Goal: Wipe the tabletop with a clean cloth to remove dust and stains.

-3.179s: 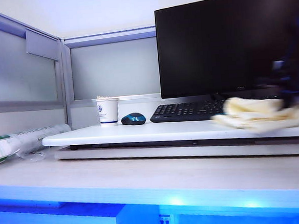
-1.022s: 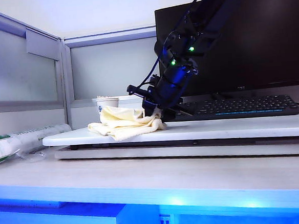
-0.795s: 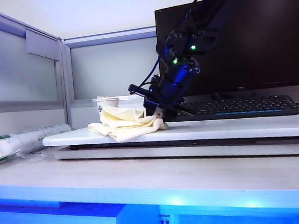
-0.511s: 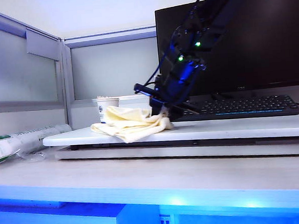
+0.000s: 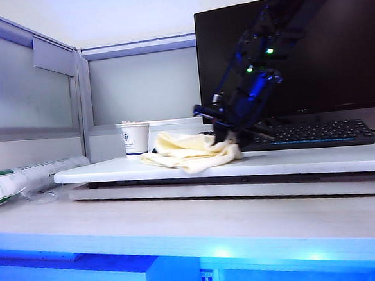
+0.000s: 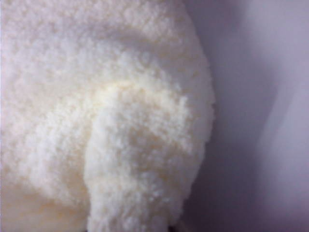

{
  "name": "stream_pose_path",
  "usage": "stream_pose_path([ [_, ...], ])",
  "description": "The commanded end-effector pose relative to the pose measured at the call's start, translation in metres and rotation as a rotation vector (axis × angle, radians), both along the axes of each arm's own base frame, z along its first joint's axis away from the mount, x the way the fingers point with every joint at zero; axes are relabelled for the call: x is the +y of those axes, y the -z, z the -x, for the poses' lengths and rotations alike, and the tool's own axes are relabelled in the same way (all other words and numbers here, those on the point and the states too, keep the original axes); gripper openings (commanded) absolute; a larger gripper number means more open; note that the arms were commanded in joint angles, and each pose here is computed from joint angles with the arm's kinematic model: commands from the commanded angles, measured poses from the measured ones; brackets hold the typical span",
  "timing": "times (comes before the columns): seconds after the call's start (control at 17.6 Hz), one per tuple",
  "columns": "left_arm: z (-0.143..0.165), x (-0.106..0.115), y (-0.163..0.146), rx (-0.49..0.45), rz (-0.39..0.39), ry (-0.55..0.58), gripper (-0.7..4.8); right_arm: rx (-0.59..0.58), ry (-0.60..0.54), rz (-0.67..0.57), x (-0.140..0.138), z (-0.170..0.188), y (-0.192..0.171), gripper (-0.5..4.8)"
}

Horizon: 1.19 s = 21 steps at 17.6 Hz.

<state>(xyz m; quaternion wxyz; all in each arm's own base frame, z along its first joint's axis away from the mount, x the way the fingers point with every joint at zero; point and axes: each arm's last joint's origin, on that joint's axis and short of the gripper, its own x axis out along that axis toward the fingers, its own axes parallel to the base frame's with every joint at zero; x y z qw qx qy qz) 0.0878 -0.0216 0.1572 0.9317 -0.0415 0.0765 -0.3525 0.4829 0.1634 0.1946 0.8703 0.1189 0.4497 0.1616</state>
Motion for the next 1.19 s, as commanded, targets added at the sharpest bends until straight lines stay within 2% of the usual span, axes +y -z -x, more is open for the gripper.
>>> stream_pose_path([
  [0.06, 0.000, 0.000, 0.000, -0.003, -0.001, 0.003, -0.05, 0.164, 0.069, 0.136, -0.023, 0.006, 0.026, -0.05],
  [0.28, 0.000, 0.000, 0.000, -0.003, -0.001, 0.003, -0.05, 0.183, 0.059, 0.160, -0.037, 0.006, 0.025, -0.05],
  [0.57, 0.000, 0.000, 0.000, -0.004, -0.002, 0.003, -0.05, 0.185, 0.022, 0.162, -0.036, 0.007, 0.024, 0.03],
  [0.91, 0.000, 0.000, 0.000, -0.004, -0.002, 0.003, -0.05, 0.109, 0.012, 0.119, -0.035, 0.006, 0.003, 2.75],
  [1.08, 0.000, 0.000, 0.000, -0.004, -0.002, 0.003, -0.04, 0.056, 0.015, 0.105, -0.035, 0.009, -0.017, 3.37],
  [1.19, 0.000, 0.000, 0.000, -0.004, -0.001, 0.003, -0.04, 0.003, 0.017, 0.091, -0.036, 0.012, -0.036, 3.43],
])
